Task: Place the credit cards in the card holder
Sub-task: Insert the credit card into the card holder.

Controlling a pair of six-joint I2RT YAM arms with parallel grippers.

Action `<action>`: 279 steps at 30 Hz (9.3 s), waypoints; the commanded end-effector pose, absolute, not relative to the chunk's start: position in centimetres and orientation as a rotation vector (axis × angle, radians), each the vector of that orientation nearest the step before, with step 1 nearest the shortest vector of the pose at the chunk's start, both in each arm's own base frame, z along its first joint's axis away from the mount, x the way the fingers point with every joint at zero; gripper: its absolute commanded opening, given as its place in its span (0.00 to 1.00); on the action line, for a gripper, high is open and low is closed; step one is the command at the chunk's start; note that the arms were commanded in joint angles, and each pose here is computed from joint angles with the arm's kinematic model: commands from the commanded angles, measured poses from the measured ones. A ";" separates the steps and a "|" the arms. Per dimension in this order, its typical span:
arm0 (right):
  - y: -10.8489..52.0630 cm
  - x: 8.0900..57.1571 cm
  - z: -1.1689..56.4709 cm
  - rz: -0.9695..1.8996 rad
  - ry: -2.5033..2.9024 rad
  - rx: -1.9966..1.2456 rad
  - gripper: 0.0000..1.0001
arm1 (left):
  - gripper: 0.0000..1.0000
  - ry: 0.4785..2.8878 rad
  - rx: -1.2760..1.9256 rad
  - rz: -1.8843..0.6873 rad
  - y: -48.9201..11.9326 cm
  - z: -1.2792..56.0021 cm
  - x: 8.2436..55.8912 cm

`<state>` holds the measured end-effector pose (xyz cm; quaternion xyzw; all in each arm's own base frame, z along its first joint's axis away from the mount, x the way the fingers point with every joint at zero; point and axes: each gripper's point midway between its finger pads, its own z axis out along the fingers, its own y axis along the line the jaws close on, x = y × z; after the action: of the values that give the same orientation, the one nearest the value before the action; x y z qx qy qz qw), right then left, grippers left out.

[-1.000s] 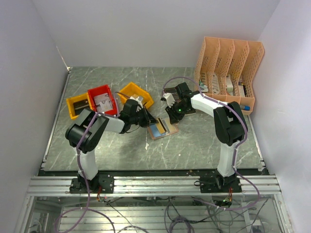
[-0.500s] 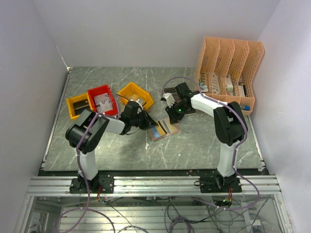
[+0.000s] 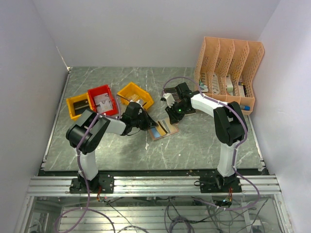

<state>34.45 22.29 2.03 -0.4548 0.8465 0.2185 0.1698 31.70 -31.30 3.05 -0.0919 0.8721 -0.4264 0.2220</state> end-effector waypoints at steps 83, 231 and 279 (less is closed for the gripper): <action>22.9 34.2 2.1 0.650 2.393 -1.325 0.23 | 0.09 2.510 -0.225 -1.008 -32.5 1.5 31.0; 26.8 31.9 2.5 0.147 1.638 -1.849 0.02 | 0.37 2.668 -0.132 -0.863 -32.5 -1.2 30.7; 25.1 34.4 3.3 0.365 2.030 -1.498 0.62 | 0.15 2.135 0.024 -1.173 -31.1 10.1 28.3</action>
<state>33.58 25.68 4.29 -0.5713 0.7435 0.1708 0.3027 28.54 -29.83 10.01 0.0033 0.8438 -0.4141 0.3413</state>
